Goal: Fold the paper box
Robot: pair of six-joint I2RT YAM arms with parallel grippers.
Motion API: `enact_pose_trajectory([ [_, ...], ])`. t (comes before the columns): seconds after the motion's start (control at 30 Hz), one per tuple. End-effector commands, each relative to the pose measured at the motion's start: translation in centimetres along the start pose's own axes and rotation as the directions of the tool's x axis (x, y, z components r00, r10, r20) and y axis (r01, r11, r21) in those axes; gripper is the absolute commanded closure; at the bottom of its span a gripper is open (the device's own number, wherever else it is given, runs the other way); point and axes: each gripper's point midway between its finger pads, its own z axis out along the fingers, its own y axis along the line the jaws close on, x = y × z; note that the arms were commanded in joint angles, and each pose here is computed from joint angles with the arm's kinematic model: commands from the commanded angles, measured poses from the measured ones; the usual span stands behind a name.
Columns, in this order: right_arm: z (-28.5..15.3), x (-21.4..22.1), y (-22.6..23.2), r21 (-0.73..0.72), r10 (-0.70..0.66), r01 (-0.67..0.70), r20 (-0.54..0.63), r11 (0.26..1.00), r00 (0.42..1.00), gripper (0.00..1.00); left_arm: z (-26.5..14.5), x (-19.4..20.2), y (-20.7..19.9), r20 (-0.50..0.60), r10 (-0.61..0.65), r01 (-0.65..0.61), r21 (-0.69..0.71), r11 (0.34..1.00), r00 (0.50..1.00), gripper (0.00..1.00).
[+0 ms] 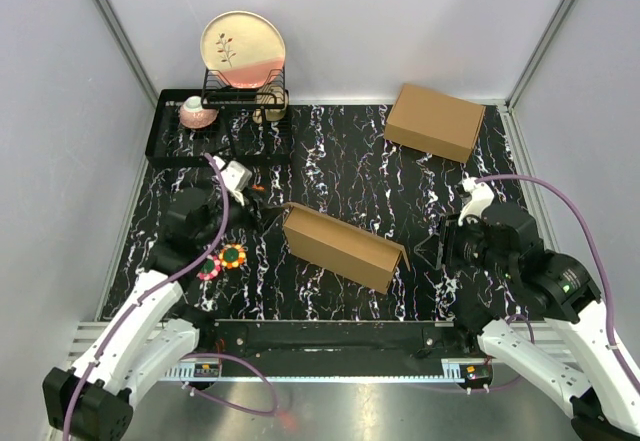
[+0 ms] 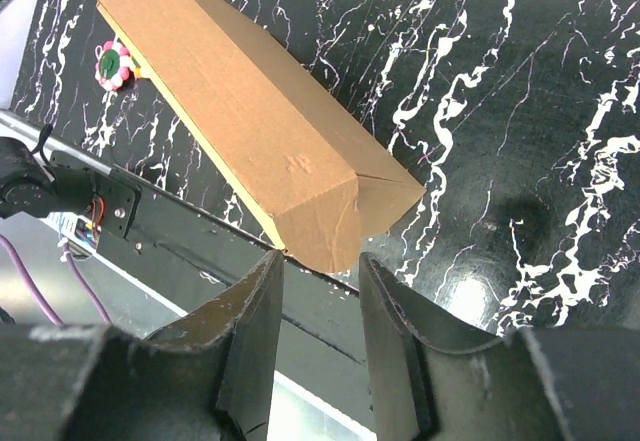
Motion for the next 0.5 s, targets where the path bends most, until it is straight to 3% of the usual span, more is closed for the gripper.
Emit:
enact_pose_trajectory([
  [0.0,-0.5,-0.5,1.1,-0.061,-0.024,0.026,0.022,0.998,0.999,0.57,0.4,0.5,-0.4,-0.002,0.081,-0.081,0.036,0.996,0.997,0.39],
  [0.23,-0.3,-0.7,1.4,-0.071,-0.025,0.026,0.022,0.997,0.999,0.57,1.2,1.6,-0.2,-0.037,0.078,-0.076,0.041,0.996,0.996,0.43],
  [0.47,-0.2,-0.6,1.6,-0.083,-0.025,0.026,0.014,0.996,1.0,0.57,1.8,2.3,-0.4,-0.07,0.059,-0.054,0.062,0.997,0.996,0.54],
])
